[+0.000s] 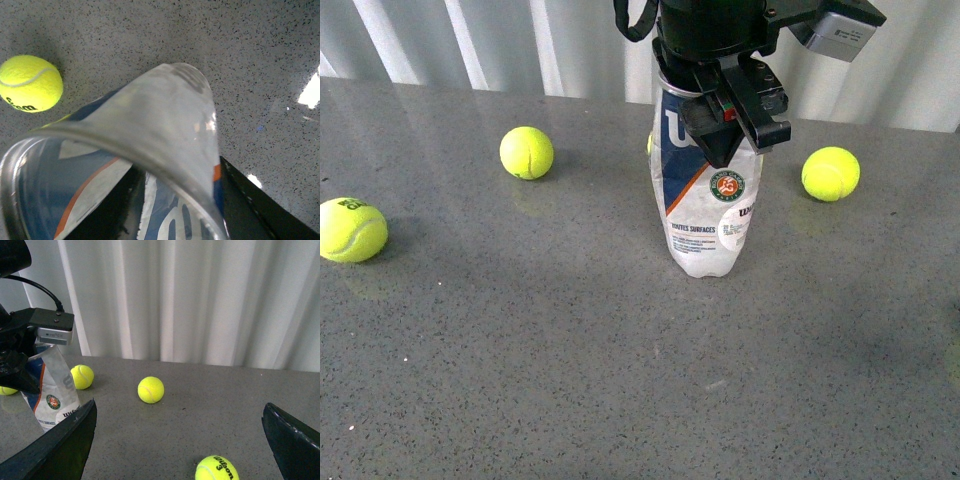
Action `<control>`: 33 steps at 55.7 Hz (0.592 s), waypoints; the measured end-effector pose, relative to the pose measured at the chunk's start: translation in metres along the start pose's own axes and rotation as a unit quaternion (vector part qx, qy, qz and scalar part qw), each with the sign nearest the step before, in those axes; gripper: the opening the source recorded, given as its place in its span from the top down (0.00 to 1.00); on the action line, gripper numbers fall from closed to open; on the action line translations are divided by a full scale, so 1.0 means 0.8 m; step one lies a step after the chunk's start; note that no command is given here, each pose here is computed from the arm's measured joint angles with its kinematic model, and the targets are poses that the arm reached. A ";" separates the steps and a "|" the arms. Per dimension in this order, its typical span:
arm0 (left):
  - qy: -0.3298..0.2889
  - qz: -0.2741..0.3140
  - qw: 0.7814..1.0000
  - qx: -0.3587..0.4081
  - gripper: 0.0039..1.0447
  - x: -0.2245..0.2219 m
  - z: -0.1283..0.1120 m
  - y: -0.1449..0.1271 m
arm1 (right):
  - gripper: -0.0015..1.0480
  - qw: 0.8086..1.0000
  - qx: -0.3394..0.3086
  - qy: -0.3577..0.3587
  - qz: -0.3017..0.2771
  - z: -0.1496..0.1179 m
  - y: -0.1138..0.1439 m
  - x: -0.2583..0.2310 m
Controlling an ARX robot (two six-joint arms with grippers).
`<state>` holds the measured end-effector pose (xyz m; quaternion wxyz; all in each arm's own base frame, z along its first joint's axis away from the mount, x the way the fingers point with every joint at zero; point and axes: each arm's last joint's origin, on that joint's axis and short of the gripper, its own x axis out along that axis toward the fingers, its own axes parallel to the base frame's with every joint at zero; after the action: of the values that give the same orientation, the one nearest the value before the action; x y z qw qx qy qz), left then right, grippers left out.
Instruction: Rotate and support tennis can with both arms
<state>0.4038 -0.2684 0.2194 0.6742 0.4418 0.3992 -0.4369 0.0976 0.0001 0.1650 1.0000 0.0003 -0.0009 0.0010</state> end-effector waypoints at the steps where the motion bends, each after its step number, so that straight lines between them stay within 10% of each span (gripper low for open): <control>1: -0.002 0.000 1.000 -0.001 0.55 -0.001 0.000 0.000 | 0.07 1.000 0.000 0.000 0.000 0.000 0.000 0.000; 20: -0.035 0.013 0.999 -0.026 0.06 -0.034 -0.001 0.008 | 0.07 1.000 0.000 0.000 0.000 0.000 0.000 0.000; 33: -0.064 0.023 0.996 -0.050 0.06 -0.062 -0.009 0.002 | 0.07 1.000 0.000 0.000 0.000 0.000 0.000 0.000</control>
<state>0.3890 -0.2493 0.2631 0.7295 0.3875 0.3663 -0.4285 0.0976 0.0001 0.1650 1.0000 0.0003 -0.0009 0.0010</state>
